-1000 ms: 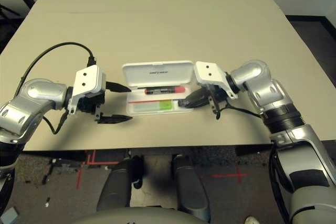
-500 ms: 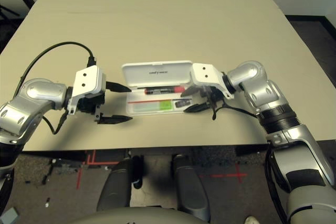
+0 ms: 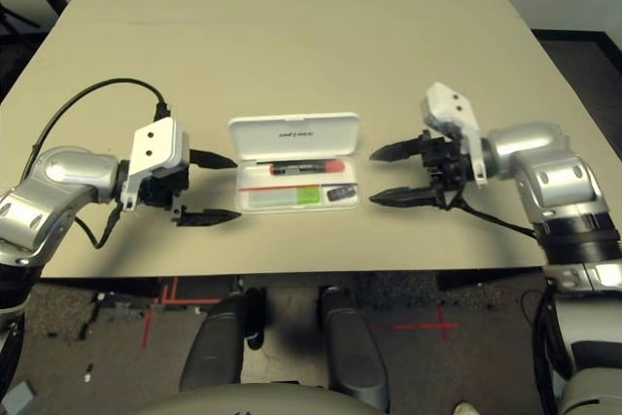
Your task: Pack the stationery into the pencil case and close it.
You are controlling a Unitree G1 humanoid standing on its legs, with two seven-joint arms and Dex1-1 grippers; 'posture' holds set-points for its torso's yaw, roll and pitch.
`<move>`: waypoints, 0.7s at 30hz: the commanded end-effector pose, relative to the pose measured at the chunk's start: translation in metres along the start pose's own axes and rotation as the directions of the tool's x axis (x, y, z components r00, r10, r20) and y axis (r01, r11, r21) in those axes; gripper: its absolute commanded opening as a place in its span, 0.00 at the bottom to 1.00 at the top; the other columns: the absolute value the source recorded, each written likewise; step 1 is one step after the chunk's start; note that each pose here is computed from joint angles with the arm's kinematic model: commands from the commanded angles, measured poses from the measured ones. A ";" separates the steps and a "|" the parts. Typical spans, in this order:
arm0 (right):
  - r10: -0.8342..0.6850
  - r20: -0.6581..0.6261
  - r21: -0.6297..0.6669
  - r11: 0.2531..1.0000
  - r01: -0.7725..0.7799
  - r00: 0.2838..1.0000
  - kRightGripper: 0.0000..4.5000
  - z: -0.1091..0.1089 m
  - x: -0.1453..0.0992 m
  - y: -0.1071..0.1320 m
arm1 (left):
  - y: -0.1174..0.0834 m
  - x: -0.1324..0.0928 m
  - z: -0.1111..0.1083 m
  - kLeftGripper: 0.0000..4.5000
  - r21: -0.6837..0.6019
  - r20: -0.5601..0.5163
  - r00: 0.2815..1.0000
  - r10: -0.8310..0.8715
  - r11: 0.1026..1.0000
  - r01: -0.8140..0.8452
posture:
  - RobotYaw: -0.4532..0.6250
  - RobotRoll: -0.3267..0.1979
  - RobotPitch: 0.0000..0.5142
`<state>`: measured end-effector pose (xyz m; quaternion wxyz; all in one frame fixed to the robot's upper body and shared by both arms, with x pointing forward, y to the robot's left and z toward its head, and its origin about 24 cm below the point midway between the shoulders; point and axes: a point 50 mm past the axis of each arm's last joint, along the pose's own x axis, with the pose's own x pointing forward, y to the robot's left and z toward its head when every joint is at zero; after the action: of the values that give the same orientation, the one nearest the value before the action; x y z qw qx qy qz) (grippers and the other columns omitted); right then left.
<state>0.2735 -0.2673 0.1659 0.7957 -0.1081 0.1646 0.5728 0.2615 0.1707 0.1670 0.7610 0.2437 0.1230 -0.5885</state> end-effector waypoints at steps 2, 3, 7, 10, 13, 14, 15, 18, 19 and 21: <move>-0.075 0.016 0.052 0.996 0.074 0.997 1.00 -0.012 -0.019 0.009 | 0.001 -0.004 -0.002 1.00 -0.021 0.010 1.000 0.018 1.000 -0.017 | 0.38 0.62 0.41; -0.087 0.017 0.061 0.994 0.086 0.996 1.00 -0.014 -0.021 0.010 | 0.002 -0.004 -0.002 1.00 -0.023 0.010 1.000 0.020 1.000 -0.020 | 0.38 0.62 0.41; -0.118 0.035 0.074 0.991 0.115 0.992 1.00 -0.017 -0.025 0.014 | 0.005 -0.006 -0.003 1.00 -0.034 0.012 0.999 0.034 0.999 -0.033 | 0.37 0.62 0.40; -0.127 0.068 0.070 0.990 0.123 0.989 1.00 -0.015 -0.021 0.015 | 0.008 -0.008 -0.005 1.00 -0.046 0.011 0.999 0.050 0.998 -0.049 | 0.37 0.62 0.39; -0.133 0.090 0.065 0.990 0.127 0.987 1.00 -0.012 -0.018 0.015 | 0.012 -0.011 -0.009 1.00 -0.071 0.013 0.998 0.069 0.995 -0.068 | 0.36 0.62 0.39; -0.134 0.092 0.065 0.990 0.128 0.987 1.00 -0.012 -0.017 0.016 | 0.013 -0.013 -0.011 1.00 -0.083 0.012 0.997 0.080 0.993 -0.079 | 0.36 0.62 0.38; -0.135 0.092 0.065 0.989 0.129 0.987 1.00 -0.012 -0.017 0.016 | 0.015 -0.014 -0.013 0.96 -0.097 0.012 0.996 0.094 0.991 -0.092 | 0.36 0.62 0.38; -0.138 0.094 0.060 0.989 0.132 0.986 1.00 -0.011 -0.015 0.016 | 0.024 -0.022 -0.020 0.79 -0.141 -0.039 0.989 0.145 0.979 -0.149 | 0.36 0.62 0.38; -0.138 0.096 0.058 0.989 0.133 0.986 1.00 -0.010 -0.014 0.015 | 0.031 -0.027 -0.024 0.69 -0.148 -0.066 0.980 0.189 0.969 -0.197 | 0.36 0.62 0.38; -0.139 0.099 0.056 0.989 0.134 0.985 1.00 -0.010 -0.012 0.015 | 0.040 -0.032 -0.028 0.52 -0.151 -0.104 0.963 0.247 0.954 -0.261 | 0.36 0.62 0.38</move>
<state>0.2550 -0.2803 0.1621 0.8455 -0.0712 0.1309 0.5128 0.2884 0.2105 0.1677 0.8300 0.2114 0.1586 -0.4912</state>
